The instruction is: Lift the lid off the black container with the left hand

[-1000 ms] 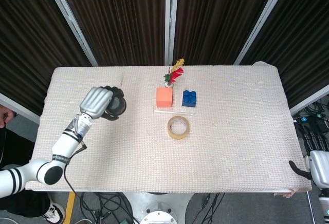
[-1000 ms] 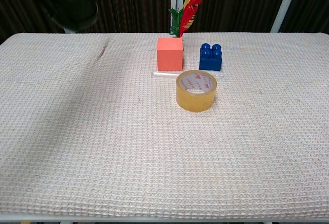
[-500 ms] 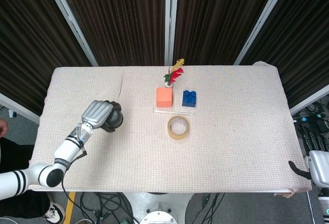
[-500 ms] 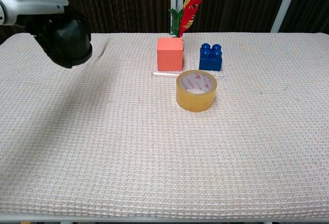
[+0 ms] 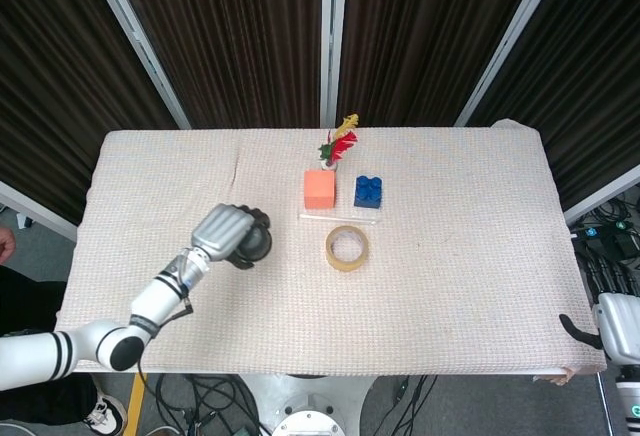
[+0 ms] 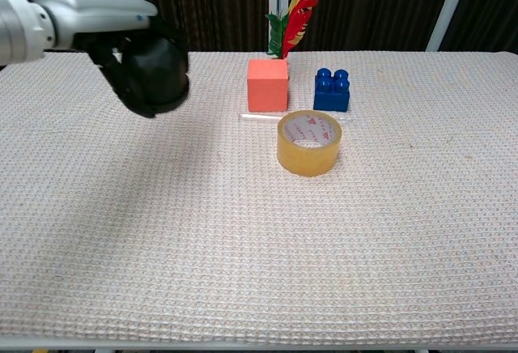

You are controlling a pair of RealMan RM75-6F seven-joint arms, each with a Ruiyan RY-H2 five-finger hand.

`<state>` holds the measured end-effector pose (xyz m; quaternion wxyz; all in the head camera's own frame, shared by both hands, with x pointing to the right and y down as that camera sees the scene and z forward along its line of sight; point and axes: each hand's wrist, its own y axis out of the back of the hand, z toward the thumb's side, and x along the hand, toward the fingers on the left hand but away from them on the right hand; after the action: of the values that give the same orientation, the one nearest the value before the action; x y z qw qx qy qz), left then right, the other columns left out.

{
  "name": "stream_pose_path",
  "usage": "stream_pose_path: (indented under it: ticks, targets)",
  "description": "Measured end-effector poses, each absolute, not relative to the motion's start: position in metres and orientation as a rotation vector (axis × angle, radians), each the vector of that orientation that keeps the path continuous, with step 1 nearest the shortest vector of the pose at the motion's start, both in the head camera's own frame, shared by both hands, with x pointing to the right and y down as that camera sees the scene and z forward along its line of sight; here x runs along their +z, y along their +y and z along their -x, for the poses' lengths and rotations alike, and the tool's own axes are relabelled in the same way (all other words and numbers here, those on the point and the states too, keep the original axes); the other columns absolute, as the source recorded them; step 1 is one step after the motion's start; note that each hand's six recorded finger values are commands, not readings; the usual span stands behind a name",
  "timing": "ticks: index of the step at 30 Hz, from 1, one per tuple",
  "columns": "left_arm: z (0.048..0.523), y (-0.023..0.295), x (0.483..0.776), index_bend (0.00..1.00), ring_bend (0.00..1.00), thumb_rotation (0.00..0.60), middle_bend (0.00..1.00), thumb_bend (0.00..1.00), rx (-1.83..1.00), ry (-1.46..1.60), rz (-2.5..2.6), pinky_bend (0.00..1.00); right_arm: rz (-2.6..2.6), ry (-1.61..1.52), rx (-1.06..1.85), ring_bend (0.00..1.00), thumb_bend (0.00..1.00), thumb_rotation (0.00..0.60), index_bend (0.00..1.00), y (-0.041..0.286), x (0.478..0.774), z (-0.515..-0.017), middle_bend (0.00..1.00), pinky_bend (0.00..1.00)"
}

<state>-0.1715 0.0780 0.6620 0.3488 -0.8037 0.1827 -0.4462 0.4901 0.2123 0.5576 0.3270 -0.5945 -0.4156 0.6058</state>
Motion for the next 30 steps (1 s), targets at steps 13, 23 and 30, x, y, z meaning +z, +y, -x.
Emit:
stream_pose_path:
  ticks: [13,23,30]
  targets:
    - [0.190,0.030,0.686,0.48,0.35,0.600,0.54,0.16,-1.270,0.495,1.924,0.44,1.548,-1.114,1.576,0.00,0.13,0.600,0.00,0.212,0.553,-0.494,0.00,0.00]
    - [0.277,-0.023,0.694,0.47,0.35,0.600,0.53,0.16,-1.537,0.666,1.799,0.44,1.561,-1.099,1.578,0.00,0.13,0.600,0.00,0.214,0.556,-0.492,0.00,0.00]
    - [0.154,0.078,0.660,0.46,0.35,0.600,0.53,0.16,-1.154,0.402,2.154,0.44,1.557,-1.106,1.584,0.00,0.13,0.600,0.00,0.214,0.556,-0.494,0.00,0.00]
